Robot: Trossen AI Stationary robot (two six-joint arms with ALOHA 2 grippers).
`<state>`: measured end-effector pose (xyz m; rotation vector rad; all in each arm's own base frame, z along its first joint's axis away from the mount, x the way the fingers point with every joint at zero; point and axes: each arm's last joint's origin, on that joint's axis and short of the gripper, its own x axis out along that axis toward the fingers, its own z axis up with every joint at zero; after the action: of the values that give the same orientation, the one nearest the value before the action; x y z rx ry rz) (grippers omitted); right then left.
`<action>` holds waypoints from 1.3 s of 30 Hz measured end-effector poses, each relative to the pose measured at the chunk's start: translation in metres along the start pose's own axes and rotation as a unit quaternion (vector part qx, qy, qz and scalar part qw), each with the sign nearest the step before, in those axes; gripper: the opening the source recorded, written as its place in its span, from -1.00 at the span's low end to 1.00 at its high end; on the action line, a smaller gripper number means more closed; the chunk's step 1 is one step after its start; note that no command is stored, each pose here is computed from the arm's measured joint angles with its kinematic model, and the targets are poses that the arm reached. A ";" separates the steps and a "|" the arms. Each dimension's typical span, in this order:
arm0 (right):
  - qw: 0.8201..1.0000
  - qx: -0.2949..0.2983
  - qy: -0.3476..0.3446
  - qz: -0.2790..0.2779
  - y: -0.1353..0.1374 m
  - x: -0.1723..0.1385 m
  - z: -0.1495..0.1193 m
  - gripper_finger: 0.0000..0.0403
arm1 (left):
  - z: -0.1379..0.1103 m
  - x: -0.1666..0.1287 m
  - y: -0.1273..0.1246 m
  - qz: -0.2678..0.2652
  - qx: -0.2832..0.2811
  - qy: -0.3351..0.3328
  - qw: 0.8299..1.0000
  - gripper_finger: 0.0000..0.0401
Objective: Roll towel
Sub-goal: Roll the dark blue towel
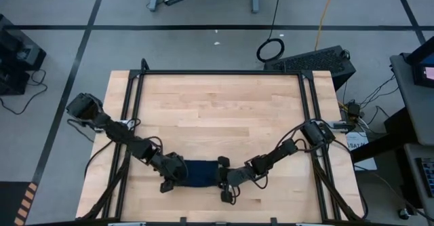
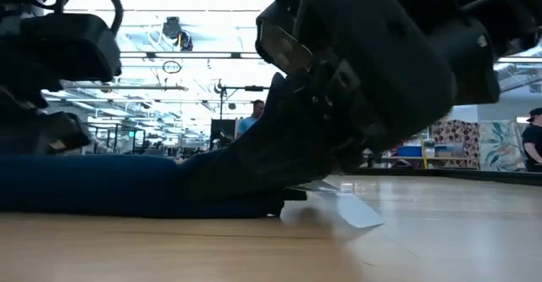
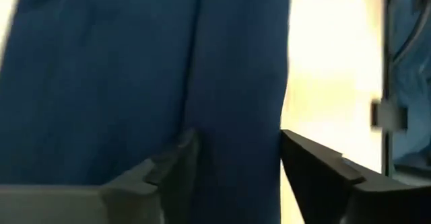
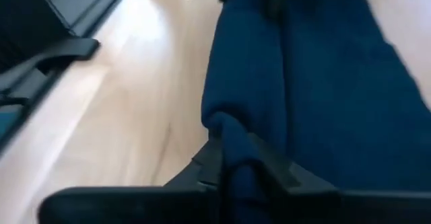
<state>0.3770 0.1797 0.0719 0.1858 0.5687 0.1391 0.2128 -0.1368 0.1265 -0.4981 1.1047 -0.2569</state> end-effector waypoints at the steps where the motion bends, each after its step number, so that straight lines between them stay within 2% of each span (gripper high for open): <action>1: 1.000 0.009 0.002 0.008 -0.001 -0.001 0.002 -0.85 | -0.002 -0.004 0.000 0.005 -0.002 0.009 1.000 0.11; 7: 0.998 0.063 0.010 0.023 -0.004 -0.002 0.005 -0.84 | -0.014 -0.028 -0.011 0.008 0.021 0.021 1.000 0.20; 13: 0.993 0.114 0.018 0.016 -0.004 -0.002 0.004 -0.84 | -0.029 -0.040 -0.030 0.074 0.090 -0.087 0.989 0.20; 21: 0.990 0.138 0.014 0.008 -0.005 -0.002 0.004 -0.84 | -0.052 -0.025 -0.049 0.138 0.150 -0.197 0.959 0.20; 32: 0.991 0.137 0.004 -0.006 -0.004 -0.002 0.003 -0.83 | -0.061 0.014 -0.040 0.189 0.199 -0.183 0.944 0.19; 35: 0.991 0.137 0.004 -0.007 -0.004 -0.002 0.003 -0.83 | -0.060 0.017 -0.038 0.182 0.194 -0.174 0.948 0.10; 39: 0.991 0.135 0.004 -0.007 -0.004 -0.002 0.003 -0.82 | -0.054 0.018 -0.036 0.175 0.181 -0.171 0.952 -0.30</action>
<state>0.3775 0.1747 0.0747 0.4450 0.5952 0.0486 0.1735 -0.1895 0.1118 -0.0100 0.7639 -0.0531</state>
